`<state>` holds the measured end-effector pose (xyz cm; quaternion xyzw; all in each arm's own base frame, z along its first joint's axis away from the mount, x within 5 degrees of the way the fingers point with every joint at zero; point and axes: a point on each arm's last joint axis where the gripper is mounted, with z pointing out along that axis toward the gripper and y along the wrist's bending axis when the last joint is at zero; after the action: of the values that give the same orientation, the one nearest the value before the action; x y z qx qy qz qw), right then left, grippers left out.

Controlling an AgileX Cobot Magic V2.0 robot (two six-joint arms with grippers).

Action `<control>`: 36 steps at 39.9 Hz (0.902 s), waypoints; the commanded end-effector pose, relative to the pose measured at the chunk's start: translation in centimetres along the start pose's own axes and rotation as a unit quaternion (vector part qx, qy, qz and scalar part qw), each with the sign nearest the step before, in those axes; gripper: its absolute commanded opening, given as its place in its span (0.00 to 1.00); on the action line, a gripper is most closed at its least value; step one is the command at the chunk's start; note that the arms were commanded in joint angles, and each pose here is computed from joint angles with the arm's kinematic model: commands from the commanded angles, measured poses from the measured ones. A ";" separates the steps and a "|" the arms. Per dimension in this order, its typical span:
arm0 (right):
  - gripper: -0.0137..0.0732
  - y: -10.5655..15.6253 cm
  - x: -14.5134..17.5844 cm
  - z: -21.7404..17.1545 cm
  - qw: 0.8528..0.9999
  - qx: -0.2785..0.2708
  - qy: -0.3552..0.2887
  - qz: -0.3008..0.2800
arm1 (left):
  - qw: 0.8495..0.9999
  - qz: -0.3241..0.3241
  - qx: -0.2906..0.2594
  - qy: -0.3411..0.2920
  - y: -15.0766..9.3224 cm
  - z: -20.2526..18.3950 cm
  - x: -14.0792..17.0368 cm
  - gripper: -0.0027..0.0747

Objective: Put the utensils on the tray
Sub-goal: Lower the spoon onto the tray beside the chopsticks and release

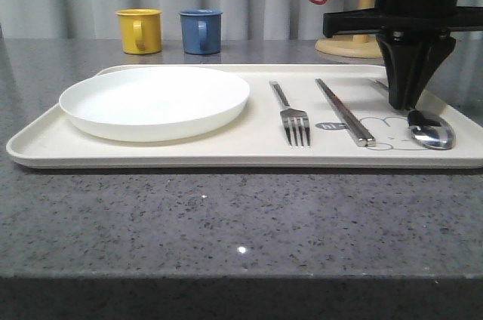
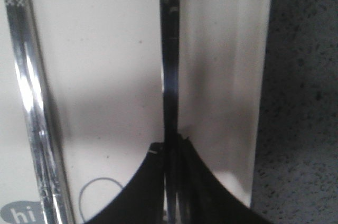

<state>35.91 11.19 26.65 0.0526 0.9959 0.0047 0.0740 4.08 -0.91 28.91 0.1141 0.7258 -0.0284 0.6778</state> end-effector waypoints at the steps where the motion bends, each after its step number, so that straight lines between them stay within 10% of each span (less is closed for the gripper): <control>1: 0.16 -0.5 -0.2 -2.5 0.999 -0.007 -0.038 0.005 | 0.999 -0.008 -0.006 -0.049 0.2 -0.2 -1.6 0.01; 36: 0.48 -0.5 -0.6 -8.3 0.996 -0.030 -0.082 -0.004 | 0.999 -0.008 -0.006 -0.049 0.2 -0.2 -1.6 0.01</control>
<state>37.17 11.60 30.31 0.0551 0.9884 0.0296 0.1384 4.08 -0.91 28.91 0.1141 0.7258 -0.0284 0.6778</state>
